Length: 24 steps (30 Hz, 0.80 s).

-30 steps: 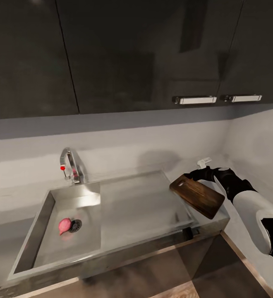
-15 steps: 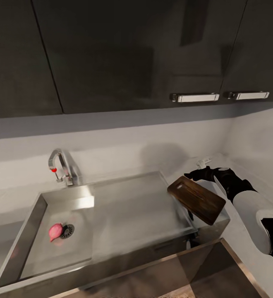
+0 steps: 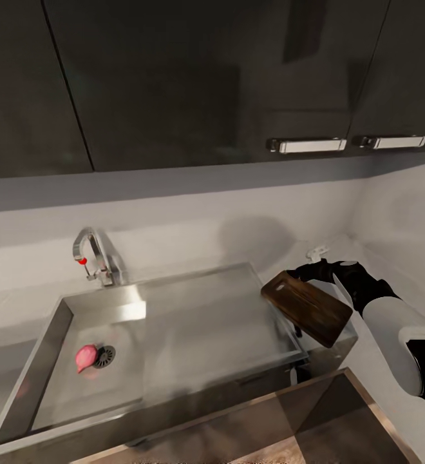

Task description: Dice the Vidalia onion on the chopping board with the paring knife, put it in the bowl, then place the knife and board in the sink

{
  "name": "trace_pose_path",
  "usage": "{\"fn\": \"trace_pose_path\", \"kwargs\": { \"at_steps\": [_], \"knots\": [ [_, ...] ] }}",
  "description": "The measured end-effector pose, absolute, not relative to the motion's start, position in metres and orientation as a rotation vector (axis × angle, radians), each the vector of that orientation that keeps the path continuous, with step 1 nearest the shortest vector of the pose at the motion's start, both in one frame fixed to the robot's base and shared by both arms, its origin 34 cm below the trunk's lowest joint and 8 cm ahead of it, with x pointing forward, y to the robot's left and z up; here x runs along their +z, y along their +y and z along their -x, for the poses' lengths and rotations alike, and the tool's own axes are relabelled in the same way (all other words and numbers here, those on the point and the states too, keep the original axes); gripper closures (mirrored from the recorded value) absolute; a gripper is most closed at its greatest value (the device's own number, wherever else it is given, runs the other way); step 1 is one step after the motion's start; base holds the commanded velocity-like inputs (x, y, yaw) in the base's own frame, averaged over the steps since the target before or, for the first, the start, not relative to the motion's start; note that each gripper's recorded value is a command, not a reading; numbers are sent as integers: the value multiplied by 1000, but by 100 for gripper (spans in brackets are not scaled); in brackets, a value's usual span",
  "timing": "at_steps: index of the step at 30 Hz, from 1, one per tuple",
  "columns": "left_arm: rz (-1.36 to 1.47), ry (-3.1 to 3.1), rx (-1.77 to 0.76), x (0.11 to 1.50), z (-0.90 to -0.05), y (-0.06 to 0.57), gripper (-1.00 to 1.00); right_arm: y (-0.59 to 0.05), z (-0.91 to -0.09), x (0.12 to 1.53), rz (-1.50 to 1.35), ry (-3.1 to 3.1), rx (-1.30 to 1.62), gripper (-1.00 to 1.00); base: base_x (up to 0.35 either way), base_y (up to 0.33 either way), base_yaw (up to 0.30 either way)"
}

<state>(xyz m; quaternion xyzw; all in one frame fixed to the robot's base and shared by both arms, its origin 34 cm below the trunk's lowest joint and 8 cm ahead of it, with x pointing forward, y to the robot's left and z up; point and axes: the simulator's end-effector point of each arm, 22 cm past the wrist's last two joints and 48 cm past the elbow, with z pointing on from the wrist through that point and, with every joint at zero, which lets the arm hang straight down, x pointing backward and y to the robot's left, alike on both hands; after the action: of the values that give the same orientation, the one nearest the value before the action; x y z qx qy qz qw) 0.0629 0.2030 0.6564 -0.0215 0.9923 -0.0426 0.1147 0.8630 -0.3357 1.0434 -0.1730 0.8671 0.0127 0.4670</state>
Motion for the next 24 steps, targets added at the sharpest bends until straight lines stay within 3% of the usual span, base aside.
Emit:
{"fn": "trace_pose_path", "kwargs": {
  "at_steps": [24],
  "knots": [
    [67, 2948, -128, 659, -49, 202, -100, -336, -864, 1014, 427, 2165, 40, -100, 58, -20, 0]
  ]
}}
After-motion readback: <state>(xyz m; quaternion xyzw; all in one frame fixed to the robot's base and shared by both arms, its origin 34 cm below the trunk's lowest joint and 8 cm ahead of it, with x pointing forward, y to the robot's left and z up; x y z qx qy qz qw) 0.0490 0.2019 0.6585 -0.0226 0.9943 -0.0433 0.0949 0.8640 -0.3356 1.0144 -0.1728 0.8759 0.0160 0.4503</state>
